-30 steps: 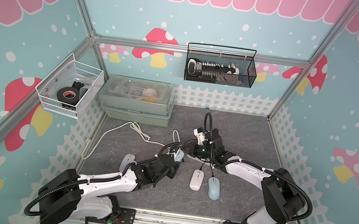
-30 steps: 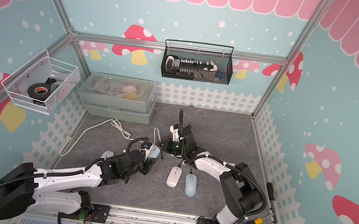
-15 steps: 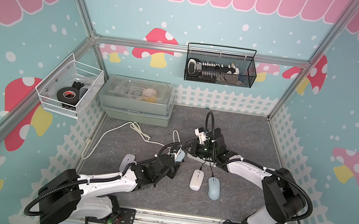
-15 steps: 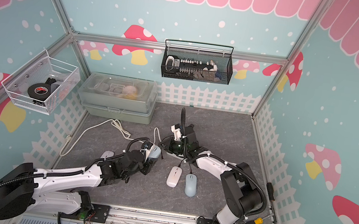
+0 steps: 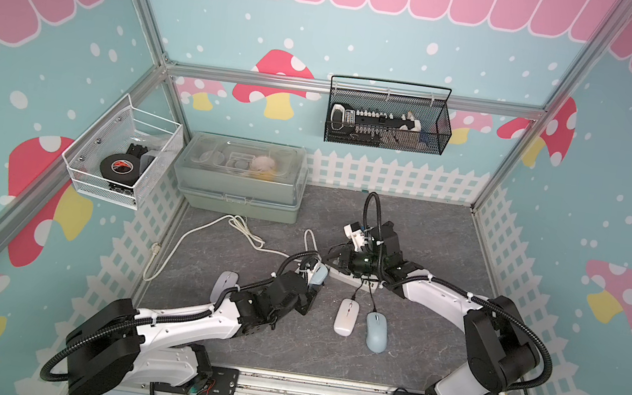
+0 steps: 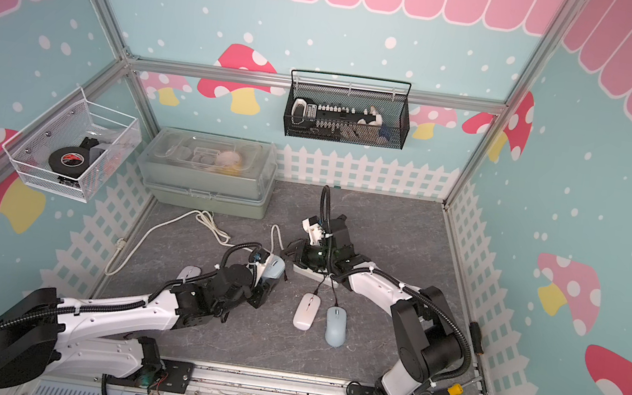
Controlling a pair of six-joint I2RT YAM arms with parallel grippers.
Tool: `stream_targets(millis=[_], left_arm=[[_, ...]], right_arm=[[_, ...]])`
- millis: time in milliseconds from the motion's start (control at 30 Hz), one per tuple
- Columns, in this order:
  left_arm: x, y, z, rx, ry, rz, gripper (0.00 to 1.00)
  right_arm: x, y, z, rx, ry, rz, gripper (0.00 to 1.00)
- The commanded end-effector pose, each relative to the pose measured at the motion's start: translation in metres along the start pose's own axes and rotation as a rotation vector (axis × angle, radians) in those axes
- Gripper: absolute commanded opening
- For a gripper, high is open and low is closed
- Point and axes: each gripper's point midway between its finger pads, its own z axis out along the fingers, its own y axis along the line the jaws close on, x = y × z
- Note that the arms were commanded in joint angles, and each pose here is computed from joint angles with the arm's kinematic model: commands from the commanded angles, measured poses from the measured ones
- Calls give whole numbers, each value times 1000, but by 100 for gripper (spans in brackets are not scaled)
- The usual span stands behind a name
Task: Unplug the wireless mouse
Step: Remove the power cord from the mouse.
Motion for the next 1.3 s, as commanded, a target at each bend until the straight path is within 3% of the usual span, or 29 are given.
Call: stream_targets(millis=[0,733,1067,1267], left_arm=[[53,4,-4,-6,184,71,45],[62,-9,-4,50,242,87,45],[49,23,-2,-164,179,-49,42],[50,20,4,-170,190,-96,41]], right_arm=[[-64,7,-20,12,-212,-83,0],[-72,-1,-18,5,-189,-71,0],[-77,-10,-22,11,-267,-22,0],[-76,-12,-20,-2,-278,0,0]])
